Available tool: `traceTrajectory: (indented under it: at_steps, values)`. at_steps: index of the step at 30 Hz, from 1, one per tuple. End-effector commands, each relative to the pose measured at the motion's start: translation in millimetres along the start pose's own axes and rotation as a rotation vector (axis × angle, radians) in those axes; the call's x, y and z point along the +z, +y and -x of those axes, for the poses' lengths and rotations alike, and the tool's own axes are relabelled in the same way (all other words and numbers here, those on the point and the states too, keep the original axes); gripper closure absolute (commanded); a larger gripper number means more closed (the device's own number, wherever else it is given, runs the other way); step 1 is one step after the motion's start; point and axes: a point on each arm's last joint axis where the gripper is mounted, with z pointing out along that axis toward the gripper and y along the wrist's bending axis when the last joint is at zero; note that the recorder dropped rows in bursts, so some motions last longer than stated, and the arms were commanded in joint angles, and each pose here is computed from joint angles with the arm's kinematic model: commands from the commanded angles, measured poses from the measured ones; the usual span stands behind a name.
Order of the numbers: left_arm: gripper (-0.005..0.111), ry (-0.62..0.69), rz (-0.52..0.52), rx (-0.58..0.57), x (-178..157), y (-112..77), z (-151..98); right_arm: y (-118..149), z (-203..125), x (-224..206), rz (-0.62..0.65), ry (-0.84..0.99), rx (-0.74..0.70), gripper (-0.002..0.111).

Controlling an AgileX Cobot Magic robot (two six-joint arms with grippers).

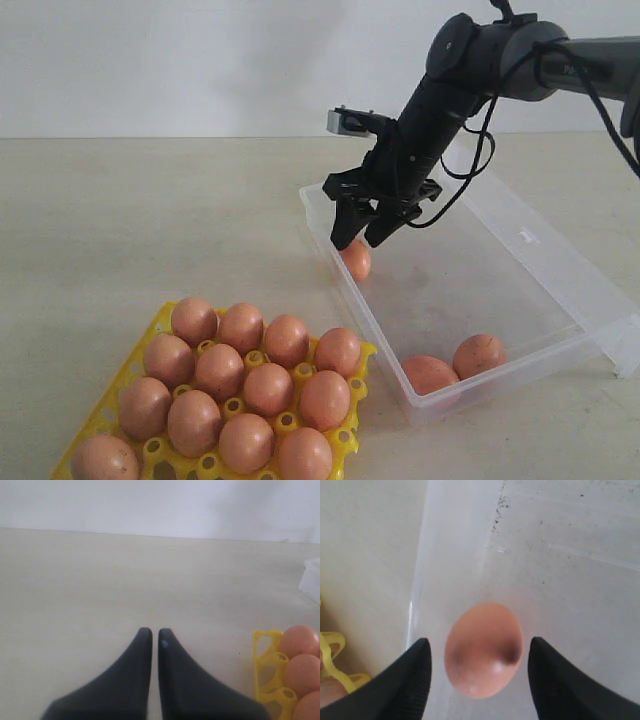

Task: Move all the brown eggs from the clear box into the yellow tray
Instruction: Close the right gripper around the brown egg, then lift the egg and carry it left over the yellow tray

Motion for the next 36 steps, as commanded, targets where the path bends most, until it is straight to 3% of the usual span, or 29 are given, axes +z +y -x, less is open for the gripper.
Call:
traceTrajectory:
  at_steps: [1,12,14,18,30,36]
  values:
    - [0.103,-0.005,-0.001,0.004,0,0.0,-1,-8,-3,10,0.013,0.025,0.069,0.057]
    - [0.103,-0.005,-0.001,0.004,0,0.0,-1,-12,-3,21,0.044,0.023,0.107,0.059]
    - [0.103,-0.005,-0.001,0.004,0,0.0,-1,-12,-2,21,0.042,0.019,0.107,0.07]
    - [0.103,-0.005,-0.001,0.004,0,0.0,-1,-13,-2,21,0.031,0.012,0.104,0.108]
    - [0.103,-0.005,-0.001,0.004,0,0.0,-1,-12,-1,16,0.016,0.007,0.089,0.108]
    - [0.103,-0.005,-0.001,0.004,0,0.0,-1,-2,6,-11,-0.041,-0.118,0.103,0.108]
